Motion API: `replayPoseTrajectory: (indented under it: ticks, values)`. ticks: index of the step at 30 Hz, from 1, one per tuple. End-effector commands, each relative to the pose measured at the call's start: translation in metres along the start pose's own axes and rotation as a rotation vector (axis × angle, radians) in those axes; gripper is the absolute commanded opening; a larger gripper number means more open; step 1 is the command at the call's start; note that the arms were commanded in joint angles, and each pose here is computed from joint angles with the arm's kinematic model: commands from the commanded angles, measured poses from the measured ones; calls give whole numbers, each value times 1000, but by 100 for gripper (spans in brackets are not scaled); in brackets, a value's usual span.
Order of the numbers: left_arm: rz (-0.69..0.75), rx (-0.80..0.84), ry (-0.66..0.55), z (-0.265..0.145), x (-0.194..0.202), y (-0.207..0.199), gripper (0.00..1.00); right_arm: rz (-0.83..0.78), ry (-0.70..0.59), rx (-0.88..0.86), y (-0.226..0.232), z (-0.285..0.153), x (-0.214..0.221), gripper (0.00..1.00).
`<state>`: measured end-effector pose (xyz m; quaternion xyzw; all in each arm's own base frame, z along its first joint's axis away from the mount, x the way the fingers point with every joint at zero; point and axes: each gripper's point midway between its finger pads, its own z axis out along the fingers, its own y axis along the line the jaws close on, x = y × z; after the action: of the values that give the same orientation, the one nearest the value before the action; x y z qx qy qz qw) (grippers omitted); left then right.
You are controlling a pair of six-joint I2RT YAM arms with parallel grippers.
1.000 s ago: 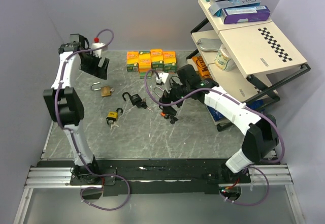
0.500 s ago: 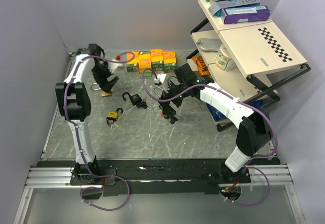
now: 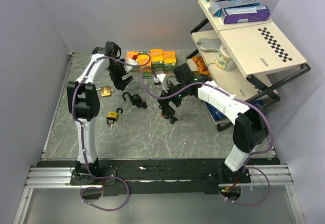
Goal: Lock with the key
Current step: Pick up the lock from the center of the board.
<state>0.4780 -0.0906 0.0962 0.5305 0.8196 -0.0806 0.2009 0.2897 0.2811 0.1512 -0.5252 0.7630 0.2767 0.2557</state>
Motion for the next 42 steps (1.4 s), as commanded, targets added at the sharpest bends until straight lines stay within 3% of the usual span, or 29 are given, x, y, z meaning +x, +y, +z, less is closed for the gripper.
replayPoseTrajectory:
  ticks: [1, 7, 10, 17, 26, 29, 30, 32, 33, 36, 41, 42]
  values:
    - [14, 93, 71, -4, 58, 12, 96, -16, -44, 0, -2, -11, -16, 100]
    - [40, 54, 72, -21, 91, 25, 96, -1, -39, -5, 0, -12, -11, 100]
    - [102, 87, 99, -13, 103, 15, 96, 0, -32, -13, 1, -11, -9, 100]
    - [39, 44, 132, 7, 110, 40, 96, -1, -22, -7, -1, -14, -12, 99]
    - [49, 102, 189, 32, 136, 20, 96, -11, -5, 13, -5, -20, -8, 100]
    - [51, 112, 205, 38, 149, 9, 83, -8, -12, 15, -5, -21, -10, 100]
    - [58, 94, 198, 32, 148, 9, 73, -6, -14, 16, -6, -22, -9, 100]
    - [66, 107, 187, 34, 151, -3, 62, 5, -18, 18, -7, -22, -9, 100]
    - [74, 77, 142, 28, 139, -1, 51, 7, -24, 13, -7, -22, -11, 100]
    - [62, 42, 78, 18, 119, -6, 31, 47, -47, 9, -10, -23, -15, 100]
    - [34, -24, -44, -13, 78, -11, 17, 173, -110, -40, -14, -26, -31, 100]
    - [34, -36, -62, -18, 72, -11, 10, 201, -128, -49, -17, -29, -34, 100]
